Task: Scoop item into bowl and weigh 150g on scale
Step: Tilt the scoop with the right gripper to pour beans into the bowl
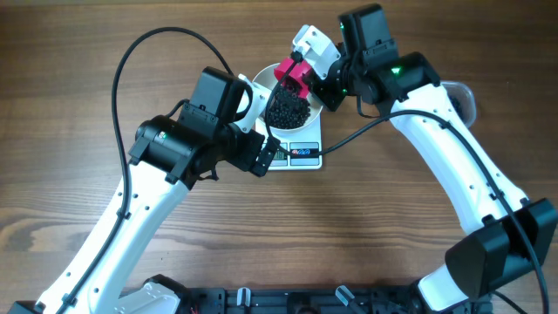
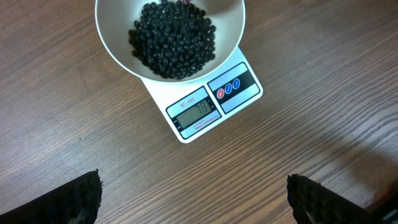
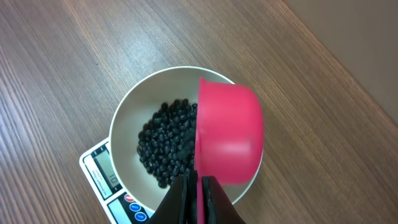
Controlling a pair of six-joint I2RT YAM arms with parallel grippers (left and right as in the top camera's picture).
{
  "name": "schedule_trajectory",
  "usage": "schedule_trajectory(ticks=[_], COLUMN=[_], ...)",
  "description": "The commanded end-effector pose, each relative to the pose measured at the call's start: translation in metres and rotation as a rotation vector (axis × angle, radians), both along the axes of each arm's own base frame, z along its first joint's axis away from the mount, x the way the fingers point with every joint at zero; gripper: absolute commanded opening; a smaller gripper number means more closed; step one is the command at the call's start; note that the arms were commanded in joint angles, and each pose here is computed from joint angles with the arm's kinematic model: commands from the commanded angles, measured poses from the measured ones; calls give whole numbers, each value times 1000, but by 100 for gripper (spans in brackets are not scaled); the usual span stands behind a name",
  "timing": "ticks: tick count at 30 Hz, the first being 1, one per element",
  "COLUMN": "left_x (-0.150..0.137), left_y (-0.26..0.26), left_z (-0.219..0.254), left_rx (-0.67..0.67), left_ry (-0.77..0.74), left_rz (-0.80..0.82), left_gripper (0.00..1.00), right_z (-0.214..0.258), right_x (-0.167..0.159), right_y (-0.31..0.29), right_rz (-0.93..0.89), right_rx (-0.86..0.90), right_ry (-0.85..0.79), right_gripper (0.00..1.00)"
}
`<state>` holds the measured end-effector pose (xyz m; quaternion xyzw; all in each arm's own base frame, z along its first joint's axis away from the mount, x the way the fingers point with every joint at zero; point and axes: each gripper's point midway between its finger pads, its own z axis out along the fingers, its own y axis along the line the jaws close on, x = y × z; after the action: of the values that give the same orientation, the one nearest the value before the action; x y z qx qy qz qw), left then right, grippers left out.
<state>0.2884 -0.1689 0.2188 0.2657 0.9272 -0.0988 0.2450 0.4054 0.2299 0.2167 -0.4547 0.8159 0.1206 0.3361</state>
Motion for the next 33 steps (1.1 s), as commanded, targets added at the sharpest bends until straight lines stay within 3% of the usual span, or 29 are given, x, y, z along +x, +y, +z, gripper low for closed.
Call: schedule_trajectory(ticks=[1,24,28,31,33], left_x=[1,1,1,1,1], left_y=[2,2,2,2,2], left_z=[1,1,1,1,1], left_rx=[1,1,1,1,1], left_ry=[-6,-6,-6,-6,-6], left_rz=[8,8,8,8,8], left_gripper=[100,100,100,100,100], right_z=[25,26,30,24,23], right_x=[-2,-15,0,-19,-17], right_y=[0,8,-2,9,7], right_rz=[12,104,-7,149,119], right_rx=[9,-37,-59,-56,-58], right_ry=[-66,-98,-128,-106,-95], right_gripper=[4,4,4,4,4])
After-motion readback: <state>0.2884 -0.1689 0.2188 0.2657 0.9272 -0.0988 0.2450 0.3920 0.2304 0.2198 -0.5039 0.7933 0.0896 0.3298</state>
